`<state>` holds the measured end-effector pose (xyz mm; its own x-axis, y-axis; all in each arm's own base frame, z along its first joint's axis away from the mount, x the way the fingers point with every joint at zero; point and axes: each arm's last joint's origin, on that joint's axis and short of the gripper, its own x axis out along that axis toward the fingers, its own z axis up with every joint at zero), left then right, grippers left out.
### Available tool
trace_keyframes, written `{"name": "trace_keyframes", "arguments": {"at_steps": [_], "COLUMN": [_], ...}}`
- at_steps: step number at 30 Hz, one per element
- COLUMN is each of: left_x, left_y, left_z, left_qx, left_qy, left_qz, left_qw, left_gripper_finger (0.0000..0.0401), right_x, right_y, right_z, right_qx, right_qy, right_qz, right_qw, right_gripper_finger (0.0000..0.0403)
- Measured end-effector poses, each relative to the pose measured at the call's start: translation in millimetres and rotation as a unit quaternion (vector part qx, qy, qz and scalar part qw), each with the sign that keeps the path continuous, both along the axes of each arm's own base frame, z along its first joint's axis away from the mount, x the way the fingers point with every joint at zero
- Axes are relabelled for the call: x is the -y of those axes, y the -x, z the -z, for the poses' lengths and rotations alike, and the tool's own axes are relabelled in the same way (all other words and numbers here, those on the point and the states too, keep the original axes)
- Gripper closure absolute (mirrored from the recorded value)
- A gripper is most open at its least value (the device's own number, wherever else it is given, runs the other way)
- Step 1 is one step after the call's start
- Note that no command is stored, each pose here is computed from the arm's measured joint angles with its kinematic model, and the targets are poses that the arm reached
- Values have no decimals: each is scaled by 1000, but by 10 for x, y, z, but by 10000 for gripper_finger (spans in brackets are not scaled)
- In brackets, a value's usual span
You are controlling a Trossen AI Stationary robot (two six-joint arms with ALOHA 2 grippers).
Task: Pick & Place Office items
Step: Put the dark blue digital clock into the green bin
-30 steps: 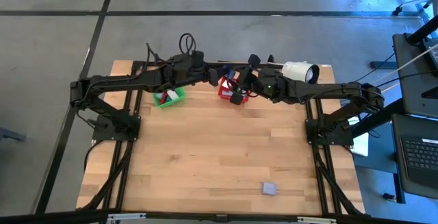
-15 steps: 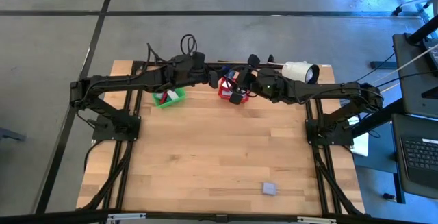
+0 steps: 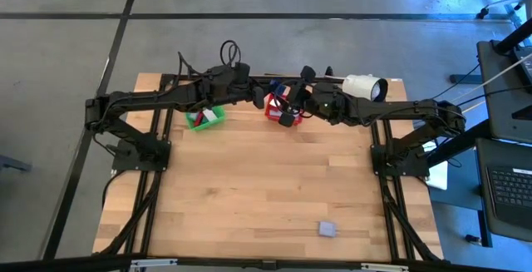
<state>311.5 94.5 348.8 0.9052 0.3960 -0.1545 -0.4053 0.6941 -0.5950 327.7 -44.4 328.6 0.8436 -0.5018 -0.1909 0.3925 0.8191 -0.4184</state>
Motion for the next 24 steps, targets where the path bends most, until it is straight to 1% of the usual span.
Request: {"name": "trace_keyframes", "arguments": {"at_steps": [4, 6, 9, 14, 17, 20, 22, 24], "left_x": [1, 2, 2, -59, -163, -250, -273, -278], "left_y": [-1, -1, -1, 33, 92, 177, 248, 334], "left_z": [-1, -1, 0, 33, 107, 239, 345, 444], "left_qx": [0, 0, 0, -28, -71, -140, -199, -262], "left_qy": [0, 0, 1, -12, -9, 16, 35, 51], "left_qz": [5, 7, 7, 2, -19, -35, -39, -37], "left_qw": [1000, 1000, 1000, 1000, 997, 989, 979, 963], "left_gripper_finger": [341, 341, 341, 340, 340, 340, 339, 339], "right_x": [0, -1, 11, 58, 62, 56, 50, 42], "right_y": [2, 1, 10, 88, 160, 235, 285, 342], "right_z": [8, 9, 28, 139, 197, 270, 336, 400], "right_qx": [-4, 1, 8, -32, -63, -103, -133, -163], "right_qy": [-1, -11, -43, -119, -168, -196, -218, -243], "right_qz": [0, 1, 8, 15, 15, 35, 54, 74], "right_qw": [1000, 1000, 999, 992, 984, 974, 965, 953], "right_gripper_finger": [189, 175, 152, 118, 107, 104, 103, 103]}}
